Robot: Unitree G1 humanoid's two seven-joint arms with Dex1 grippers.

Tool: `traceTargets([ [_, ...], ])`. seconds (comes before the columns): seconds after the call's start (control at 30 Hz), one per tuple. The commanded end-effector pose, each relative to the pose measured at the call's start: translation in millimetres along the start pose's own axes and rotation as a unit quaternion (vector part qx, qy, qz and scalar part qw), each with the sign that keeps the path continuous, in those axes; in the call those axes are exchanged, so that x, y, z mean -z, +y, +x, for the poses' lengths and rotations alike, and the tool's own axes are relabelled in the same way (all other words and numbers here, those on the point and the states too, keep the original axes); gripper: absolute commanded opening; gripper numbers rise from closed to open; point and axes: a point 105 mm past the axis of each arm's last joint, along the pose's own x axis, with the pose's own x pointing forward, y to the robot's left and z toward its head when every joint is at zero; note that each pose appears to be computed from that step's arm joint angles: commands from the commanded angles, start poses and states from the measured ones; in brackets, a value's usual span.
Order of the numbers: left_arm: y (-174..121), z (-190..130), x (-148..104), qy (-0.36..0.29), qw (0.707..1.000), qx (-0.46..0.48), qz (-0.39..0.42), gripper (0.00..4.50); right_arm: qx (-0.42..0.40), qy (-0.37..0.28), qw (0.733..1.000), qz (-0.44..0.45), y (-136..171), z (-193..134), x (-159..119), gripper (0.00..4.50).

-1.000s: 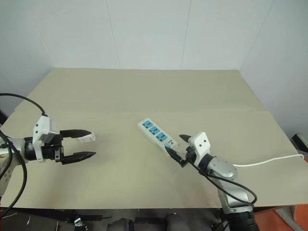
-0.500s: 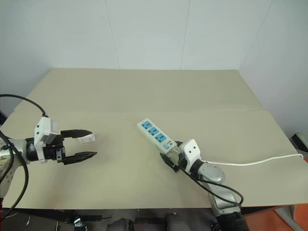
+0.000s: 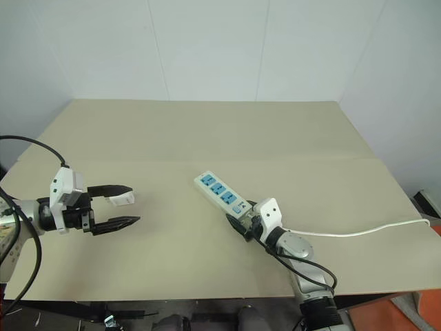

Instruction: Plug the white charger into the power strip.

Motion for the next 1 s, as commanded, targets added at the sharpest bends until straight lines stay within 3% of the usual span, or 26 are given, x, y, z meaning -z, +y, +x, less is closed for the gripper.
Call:
traceTargets([
  [0.03,1.3,-2.3,-11.4,-0.009,1.000,-0.005,0.028,4.50,-0.004,0.005,1.000,-0.008,-2.1,-5.3,4.5,3.42],
  [0.2,10.8,8.8,-24.2,-0.018,0.995,-0.037,0.086,4.50,-0.025,-0.001,0.999,-0.020,3.4,-0.8,1.6,3.42],
  [0.4,54.1,38.9,-61.3,0.044,0.984,-0.078,0.155,4.50,-0.150,-0.013,0.988,-0.027,26.4,3.7,-12.4,3.42],
  [0.53,81.4,56.5,-60.2,0.165,0.976,-0.018,0.142,4.50,-0.251,0.022,0.967,-0.030,40.0,2.1,-9.7,3.42],
  [0.67,97.8,68.1,-48.8,0.339,0.928,0.047,0.149,4.50,-0.302,0.060,0.949,-0.066,47.6,1.6,1.8,3.42],
  [0.87,104.6,70.8,-34.9,0.462,0.872,0.086,0.139,4.50,-0.299,0.067,0.949,-0.078,56.4,8.0,11.5,3.42],
  [1.0,99.9,58.9,-18.8,0.509,0.838,0.133,0.142,4.50,-0.291,0.064,0.952,-0.071,62.2,8.3,16.1,3.42],
])
